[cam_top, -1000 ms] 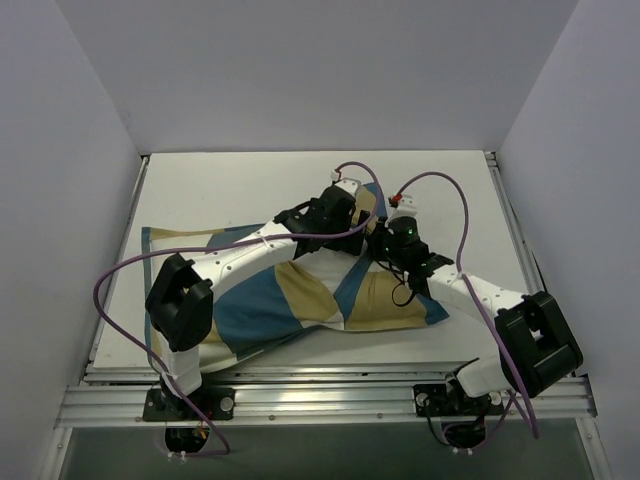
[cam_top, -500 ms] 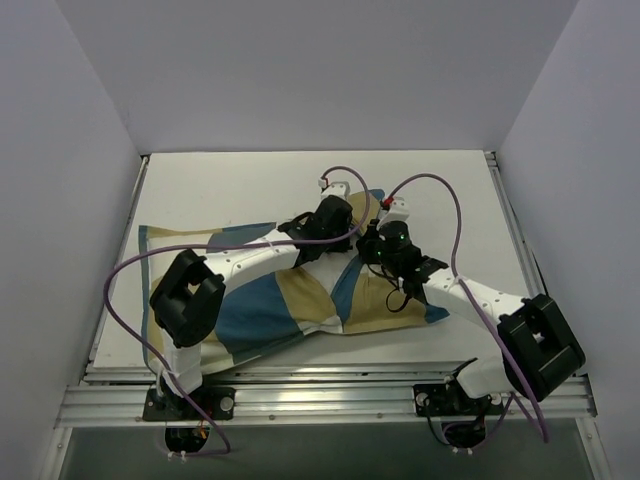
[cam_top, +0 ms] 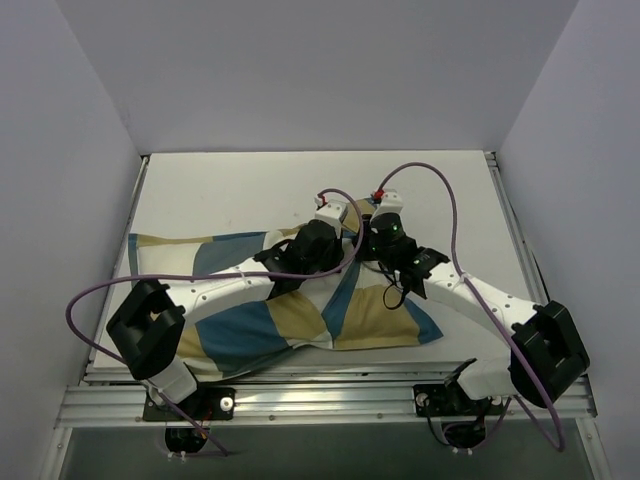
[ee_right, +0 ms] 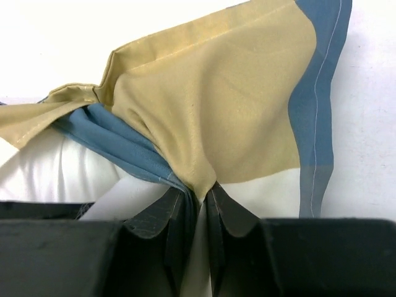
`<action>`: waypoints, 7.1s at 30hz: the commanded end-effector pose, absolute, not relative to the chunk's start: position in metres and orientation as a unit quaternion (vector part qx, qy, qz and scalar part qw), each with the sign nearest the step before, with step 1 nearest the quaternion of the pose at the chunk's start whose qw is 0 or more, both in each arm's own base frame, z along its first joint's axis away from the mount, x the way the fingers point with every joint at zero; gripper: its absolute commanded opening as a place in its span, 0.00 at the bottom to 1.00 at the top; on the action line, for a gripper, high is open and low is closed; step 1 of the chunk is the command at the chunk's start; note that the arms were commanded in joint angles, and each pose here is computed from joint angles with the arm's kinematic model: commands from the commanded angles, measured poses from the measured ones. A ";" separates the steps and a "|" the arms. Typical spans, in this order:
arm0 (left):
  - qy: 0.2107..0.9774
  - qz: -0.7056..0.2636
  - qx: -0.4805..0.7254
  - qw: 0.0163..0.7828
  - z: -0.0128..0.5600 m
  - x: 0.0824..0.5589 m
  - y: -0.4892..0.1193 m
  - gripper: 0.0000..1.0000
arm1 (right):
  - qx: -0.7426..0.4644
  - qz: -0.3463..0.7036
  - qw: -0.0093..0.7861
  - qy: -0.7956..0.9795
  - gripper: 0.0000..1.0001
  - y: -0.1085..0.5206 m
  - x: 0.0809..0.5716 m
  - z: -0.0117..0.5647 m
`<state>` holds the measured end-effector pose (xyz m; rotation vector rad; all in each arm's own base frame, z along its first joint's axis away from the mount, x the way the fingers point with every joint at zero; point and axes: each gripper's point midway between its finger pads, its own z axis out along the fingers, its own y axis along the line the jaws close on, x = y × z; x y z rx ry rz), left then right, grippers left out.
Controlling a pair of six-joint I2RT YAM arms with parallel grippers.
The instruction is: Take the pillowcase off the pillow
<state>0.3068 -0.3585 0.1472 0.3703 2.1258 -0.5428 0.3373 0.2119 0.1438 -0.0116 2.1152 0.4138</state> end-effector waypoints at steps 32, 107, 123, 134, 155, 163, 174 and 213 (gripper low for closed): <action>0.882 -0.201 0.218 0.367 0.119 0.215 -0.314 0.02 | 0.129 -0.008 0.533 0.836 0.00 0.111 0.437 0.176; 0.731 -0.357 0.203 0.545 0.244 0.198 -0.313 0.02 | 0.000 0.234 0.441 0.866 0.10 0.181 0.409 0.164; 0.786 -0.324 0.157 0.502 0.265 0.271 -0.330 0.94 | -0.107 0.285 0.435 0.848 0.29 0.225 0.369 0.165; 0.843 -0.198 0.138 0.481 0.233 0.341 -0.337 0.94 | -0.104 0.269 0.439 0.851 0.28 0.222 0.369 0.159; 0.865 -0.236 0.199 0.395 0.163 0.308 -0.336 0.02 | -0.063 0.157 0.450 0.877 0.36 0.192 0.385 0.133; 0.821 -0.275 0.216 0.451 0.208 0.275 -0.310 0.02 | -0.050 0.151 0.438 0.885 0.28 0.195 0.393 0.121; 0.753 -0.354 0.282 0.477 0.235 0.220 -0.297 0.02 | 0.048 0.112 0.434 0.893 0.00 0.153 0.423 0.128; 0.780 -0.232 0.103 0.571 0.311 0.339 -0.257 0.97 | 0.038 0.153 0.471 0.868 0.45 0.244 0.306 0.192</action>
